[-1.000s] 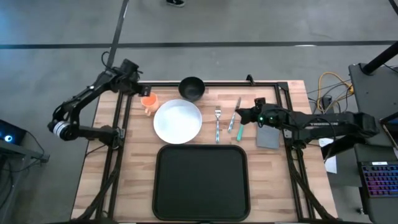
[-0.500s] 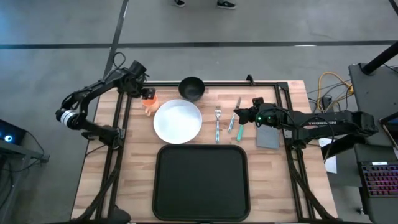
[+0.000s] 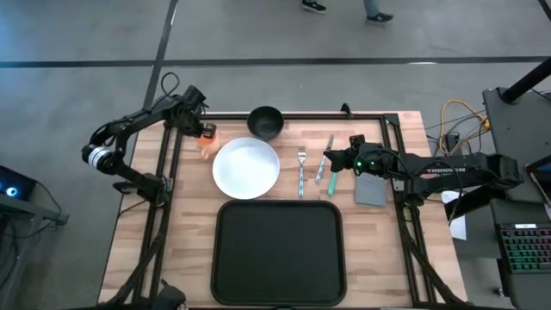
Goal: Set up tray
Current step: Put the yellow mug on the black tray, then put the white plate on the black tray
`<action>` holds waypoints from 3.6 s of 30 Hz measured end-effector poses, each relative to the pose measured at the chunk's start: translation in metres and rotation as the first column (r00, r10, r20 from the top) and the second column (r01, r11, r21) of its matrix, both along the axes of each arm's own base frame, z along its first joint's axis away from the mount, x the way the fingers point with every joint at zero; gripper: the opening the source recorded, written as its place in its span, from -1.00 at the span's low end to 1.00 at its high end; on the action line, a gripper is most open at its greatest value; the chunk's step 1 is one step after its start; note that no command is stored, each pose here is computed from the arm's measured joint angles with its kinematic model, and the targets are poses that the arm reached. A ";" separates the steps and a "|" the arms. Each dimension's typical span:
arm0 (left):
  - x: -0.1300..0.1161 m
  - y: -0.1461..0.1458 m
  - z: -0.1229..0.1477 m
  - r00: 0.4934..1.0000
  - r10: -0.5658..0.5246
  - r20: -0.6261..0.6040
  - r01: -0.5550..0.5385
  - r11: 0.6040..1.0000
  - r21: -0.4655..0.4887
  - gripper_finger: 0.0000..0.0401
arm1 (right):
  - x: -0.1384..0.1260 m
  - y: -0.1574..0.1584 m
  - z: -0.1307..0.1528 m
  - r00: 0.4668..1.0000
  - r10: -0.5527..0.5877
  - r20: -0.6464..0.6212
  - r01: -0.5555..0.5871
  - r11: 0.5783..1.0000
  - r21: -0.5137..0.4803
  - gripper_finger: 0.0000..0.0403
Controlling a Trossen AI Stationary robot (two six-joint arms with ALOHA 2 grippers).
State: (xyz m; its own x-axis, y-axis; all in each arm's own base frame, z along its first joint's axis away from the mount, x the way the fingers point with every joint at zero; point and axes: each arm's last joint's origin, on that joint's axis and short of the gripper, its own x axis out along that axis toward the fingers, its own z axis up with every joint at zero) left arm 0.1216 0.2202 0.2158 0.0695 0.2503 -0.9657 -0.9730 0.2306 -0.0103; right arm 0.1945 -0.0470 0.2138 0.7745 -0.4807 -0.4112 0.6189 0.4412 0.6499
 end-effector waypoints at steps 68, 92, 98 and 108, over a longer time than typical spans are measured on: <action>0.126 -0.256 0.068 0.352 -0.936 0.018 0.933 0.353 0.068 -0.18 | 0.076 -0.006 -0.022 0.979 0.193 -0.063 -0.153 0.906 0.395 0.16; 0.079 -0.258 0.168 0.477 -0.811 0.338 0.773 0.570 0.278 -0.15 | 0.190 -0.056 -0.084 0.928 0.285 -0.239 -0.105 0.818 0.566 0.11; 0.079 -0.258 0.166 0.479 -0.814 0.328 0.777 0.567 0.273 -0.15 | 0.211 -0.063 -0.090 0.919 0.316 -0.236 -0.130 0.808 0.575 0.07; 0.077 -0.259 0.164 0.480 -0.820 0.312 0.789 0.559 0.256 -0.15 | 0.211 -0.075 -0.093 0.905 0.276 -0.323 -0.063 0.839 0.540 -0.44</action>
